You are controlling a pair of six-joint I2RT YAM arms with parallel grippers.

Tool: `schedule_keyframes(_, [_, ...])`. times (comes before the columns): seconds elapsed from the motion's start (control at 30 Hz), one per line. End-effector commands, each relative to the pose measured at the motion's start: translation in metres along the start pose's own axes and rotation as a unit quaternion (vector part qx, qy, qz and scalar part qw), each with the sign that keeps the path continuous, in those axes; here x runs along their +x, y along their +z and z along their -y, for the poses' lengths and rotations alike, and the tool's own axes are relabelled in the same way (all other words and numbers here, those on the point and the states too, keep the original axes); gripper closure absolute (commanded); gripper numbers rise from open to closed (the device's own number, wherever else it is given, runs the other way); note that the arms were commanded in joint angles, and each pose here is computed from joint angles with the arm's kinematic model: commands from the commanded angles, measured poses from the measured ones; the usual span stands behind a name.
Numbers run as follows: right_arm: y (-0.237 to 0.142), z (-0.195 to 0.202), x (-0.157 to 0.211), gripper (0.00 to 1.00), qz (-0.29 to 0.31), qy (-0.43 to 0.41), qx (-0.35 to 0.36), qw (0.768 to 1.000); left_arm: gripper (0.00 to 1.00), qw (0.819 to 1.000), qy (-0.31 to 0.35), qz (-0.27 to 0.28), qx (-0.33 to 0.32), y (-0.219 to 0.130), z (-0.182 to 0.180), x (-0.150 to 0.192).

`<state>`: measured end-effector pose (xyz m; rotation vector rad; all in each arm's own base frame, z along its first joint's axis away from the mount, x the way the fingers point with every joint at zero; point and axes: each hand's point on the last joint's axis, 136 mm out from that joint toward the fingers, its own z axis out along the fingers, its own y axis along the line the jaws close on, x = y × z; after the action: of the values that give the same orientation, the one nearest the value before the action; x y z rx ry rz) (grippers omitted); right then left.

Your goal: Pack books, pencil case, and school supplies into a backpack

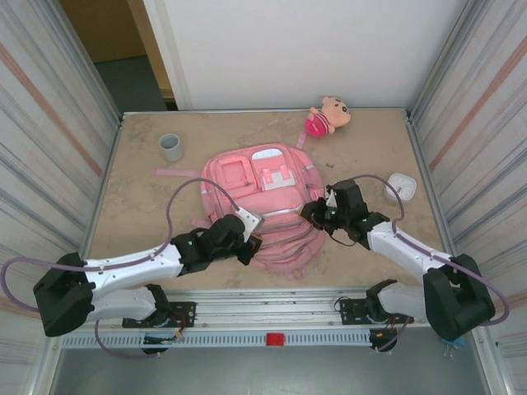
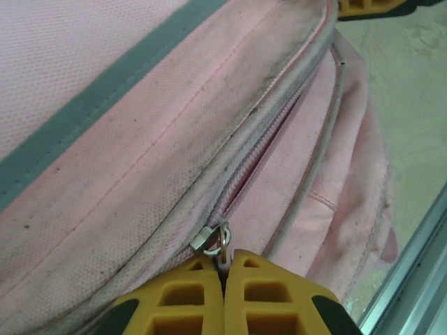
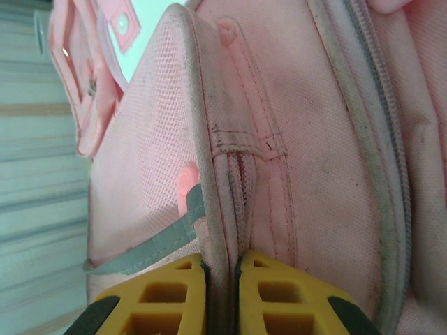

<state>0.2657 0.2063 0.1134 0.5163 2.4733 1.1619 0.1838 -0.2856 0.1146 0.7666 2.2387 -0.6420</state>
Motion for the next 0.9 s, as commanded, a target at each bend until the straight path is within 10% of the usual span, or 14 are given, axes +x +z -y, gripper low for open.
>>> schedule_keyframes(0.0, [-0.008,-0.031,0.004,0.86,0.018,0.009,-0.054,0.998,0.99,0.998,0.001,0.053,0.024,-0.007,0.017,-0.036])
schedule_keyframes(0.87, [0.01,-0.093,0.049,0.87,0.004,-0.024,-0.09,0.996,0.95,0.982,0.049,0.11,0.142,0.001,0.076,-0.082])
